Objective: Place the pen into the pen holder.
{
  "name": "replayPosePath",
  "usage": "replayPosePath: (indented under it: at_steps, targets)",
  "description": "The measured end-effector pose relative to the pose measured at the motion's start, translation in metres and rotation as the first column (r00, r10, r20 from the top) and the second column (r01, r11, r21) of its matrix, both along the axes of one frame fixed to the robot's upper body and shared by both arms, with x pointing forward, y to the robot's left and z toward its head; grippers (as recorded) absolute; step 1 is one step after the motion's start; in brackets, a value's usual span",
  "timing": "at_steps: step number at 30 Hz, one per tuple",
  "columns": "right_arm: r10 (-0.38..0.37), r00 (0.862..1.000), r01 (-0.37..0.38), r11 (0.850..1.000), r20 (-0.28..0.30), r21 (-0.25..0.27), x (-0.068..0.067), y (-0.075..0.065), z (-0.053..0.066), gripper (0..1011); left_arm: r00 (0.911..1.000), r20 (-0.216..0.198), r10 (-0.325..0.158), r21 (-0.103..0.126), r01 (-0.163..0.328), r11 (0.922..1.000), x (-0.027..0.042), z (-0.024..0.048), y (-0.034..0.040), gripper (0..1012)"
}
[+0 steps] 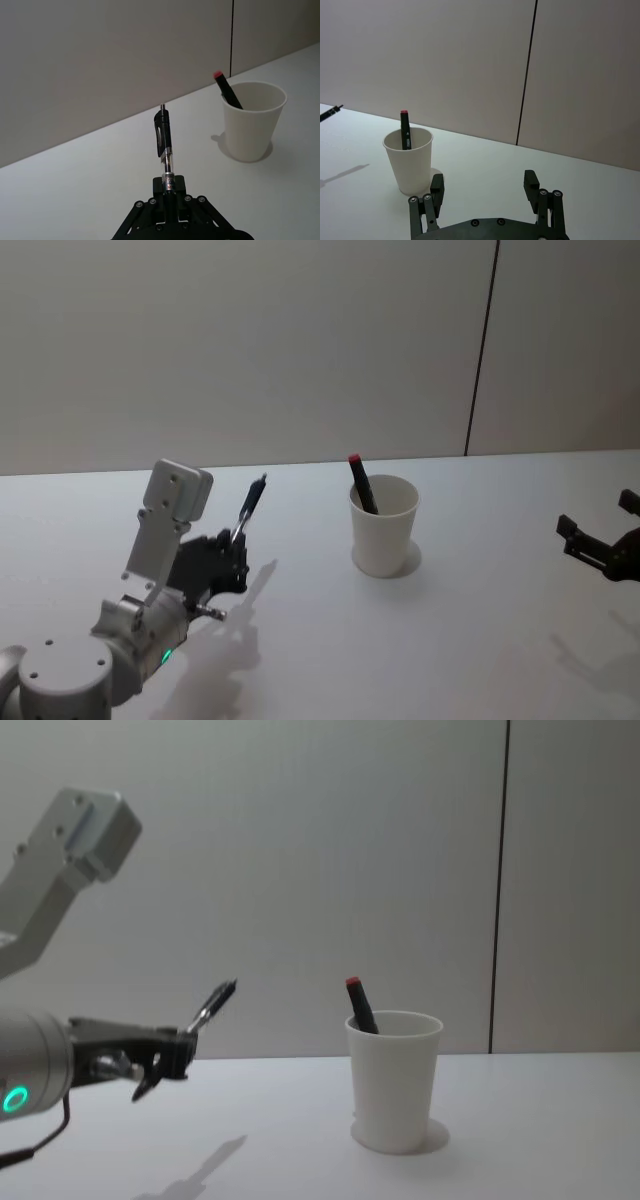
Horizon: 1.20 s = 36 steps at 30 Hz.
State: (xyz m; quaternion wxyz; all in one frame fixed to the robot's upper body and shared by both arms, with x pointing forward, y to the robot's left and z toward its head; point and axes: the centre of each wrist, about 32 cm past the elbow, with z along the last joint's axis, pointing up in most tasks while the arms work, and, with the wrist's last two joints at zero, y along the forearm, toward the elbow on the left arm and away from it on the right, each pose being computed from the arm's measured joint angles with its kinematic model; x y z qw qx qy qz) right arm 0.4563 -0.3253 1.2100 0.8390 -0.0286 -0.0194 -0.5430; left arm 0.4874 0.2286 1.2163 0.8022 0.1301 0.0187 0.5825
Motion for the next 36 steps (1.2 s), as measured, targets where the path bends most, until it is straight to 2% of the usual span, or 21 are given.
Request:
replayPosePath:
  at_steps: [7,10,11,14,17,20,22,23,24,26,27,30,31,35,36]
  targets:
    - [0.000,1.000,0.000,1.000,0.000,0.000,0.000,0.000,0.000,1001,0.9954,0.085,-0.044,-0.012,0.045,0.9989,0.0034,0.0029,0.0048,140]
    - [0.000,1.000,0.000,1.000,0.000,0.000,0.000,0.000,0.000,1002,0.9879,0.135,-0.077,-0.020,0.080,0.9966,0.0057,0.0046,0.0073,140]
    - [0.000,1.000,0.000,1.000,0.000,0.000,0.000,0.000,0.000,1002,0.9879,0.135,-0.077,-0.020,0.080,0.9966,0.0057,0.0046,0.0073,140]
    - [0.000,1.000,0.000,1.000,0.000,0.000,0.000,0.000,0.000,1002,0.9775,0.179,-0.111,-0.028,0.118,0.9926,0.0083,0.0059,0.0094,140]
    - [0.000,1.000,0.000,1.000,0.000,0.000,0.000,0.000,0.000,1002,0.9706,0.199,-0.136,-0.033,0.145,0.9888,0.0100,0.0065,0.0105,140]
    - [0.000,1.000,0.000,1.000,0.000,0.000,0.000,0.000,0.000,1001,0.9566,0.230,-0.179,-0.044,0.194,0.9799,0.0129,0.0074,0.0121,140]
    - [0.000,1.000,0.000,1.000,0.000,0.000,0.000,0.000,0.000,1002,0.9507,0.241,-0.196,-0.048,0.213,0.9758,0.0144,0.0080,0.0128,140]
    - [0.000,1.000,0.000,1.000,0.000,0.000,0.000,0.000,0.000,1002,0.9435,0.251,-0.216,-0.053,0.236,0.9702,0.0158,0.0086,0.0133,140]
    - [0.000,1.000,0.000,1.000,0.000,0.000,0.000,0.000,0.000,1002,0.9435,0.251,-0.216,-0.053,0.236,0.9702,0.0158,0.0086,0.0133,140]
    - [0.000,1.000,0.000,1.000,0.000,0.000,0.000,0.000,0.000,1002,0.9335,0.264,-0.243,-0.058,0.267,0.9620,0.0178,0.0093,0.0138,140]
    - [0.000,1.000,0.000,1.000,0.000,0.000,0.000,0.000,0.000,1002,0.9252,0.273,-0.263,-0.063,0.290,0.9548,0.0194,0.0098,0.0142,140]
    - [0.000,1.000,0.000,1.000,0.000,0.000,0.000,0.000,0.000,1001,0.9150,0.284,-0.287,-0.069,0.318,0.9457,0.0218,0.0106,0.0144,140]
    - [0.000,1.000,0.000,1.000,0.000,0.000,0.000,0.000,0.000,1002,0.9069,0.290,-0.305,-0.073,0.339,0.9379,0.0234,0.0106,0.0146,140]
    - [0.000,1.000,0.000,1.000,0.000,0.000,0.000,0.000,0.000,1001,0.8885,0.306,-0.342,-0.085,0.383,0.9198,0.0273,0.0110,0.0140,140]
    - [0.000,1.000,0.000,1.000,0.000,0.000,0.000,0.000,0.000,1002,0.8808,0.311,-0.357,-0.089,0.401,0.9116,0.0287,0.0110,0.0135,140]
